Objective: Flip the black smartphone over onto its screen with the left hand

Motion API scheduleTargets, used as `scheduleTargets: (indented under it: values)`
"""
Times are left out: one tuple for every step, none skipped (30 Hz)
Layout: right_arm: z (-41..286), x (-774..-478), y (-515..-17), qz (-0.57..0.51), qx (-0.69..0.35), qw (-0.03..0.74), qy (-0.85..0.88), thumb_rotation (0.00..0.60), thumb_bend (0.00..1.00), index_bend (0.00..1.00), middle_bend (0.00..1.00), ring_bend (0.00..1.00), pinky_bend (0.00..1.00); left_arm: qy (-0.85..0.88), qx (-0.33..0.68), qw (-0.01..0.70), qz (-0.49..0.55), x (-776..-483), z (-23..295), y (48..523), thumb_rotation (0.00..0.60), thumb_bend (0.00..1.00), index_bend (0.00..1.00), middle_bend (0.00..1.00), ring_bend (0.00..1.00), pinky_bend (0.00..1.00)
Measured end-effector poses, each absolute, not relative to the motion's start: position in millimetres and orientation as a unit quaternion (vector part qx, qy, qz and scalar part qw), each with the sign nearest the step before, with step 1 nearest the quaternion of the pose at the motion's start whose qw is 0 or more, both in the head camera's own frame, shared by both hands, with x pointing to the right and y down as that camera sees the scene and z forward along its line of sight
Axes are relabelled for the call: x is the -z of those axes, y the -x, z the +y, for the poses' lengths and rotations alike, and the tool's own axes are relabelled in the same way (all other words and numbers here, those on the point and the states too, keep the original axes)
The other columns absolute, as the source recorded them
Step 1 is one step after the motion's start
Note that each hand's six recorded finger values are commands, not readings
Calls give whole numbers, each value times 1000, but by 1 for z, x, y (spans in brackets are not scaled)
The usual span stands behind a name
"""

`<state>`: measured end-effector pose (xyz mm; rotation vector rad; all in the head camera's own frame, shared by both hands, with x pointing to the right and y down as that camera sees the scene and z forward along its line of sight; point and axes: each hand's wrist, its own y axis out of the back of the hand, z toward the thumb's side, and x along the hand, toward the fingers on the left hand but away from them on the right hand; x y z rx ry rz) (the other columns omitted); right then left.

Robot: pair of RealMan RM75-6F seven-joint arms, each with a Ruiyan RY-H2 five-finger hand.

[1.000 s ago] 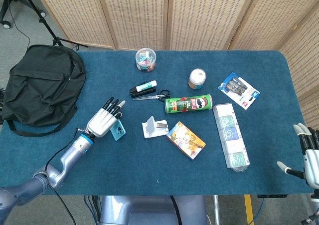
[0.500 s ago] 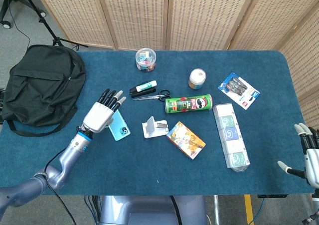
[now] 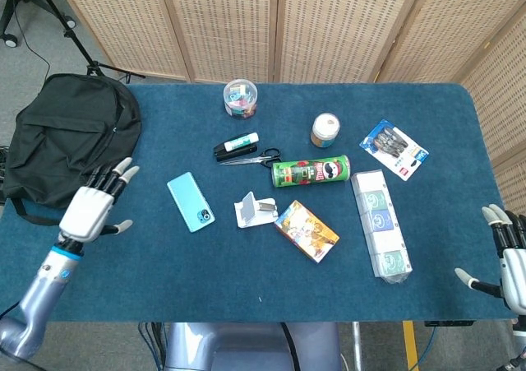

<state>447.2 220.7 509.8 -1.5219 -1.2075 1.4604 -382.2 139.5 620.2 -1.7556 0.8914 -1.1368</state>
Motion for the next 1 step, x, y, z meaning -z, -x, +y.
scheduleTargets:
  values:
    - [221,-510,-447,-464,-563,350,588,600,0,0,0,0,0,696,460,414,364,-616,147,391,600,0,0,0,0,0]
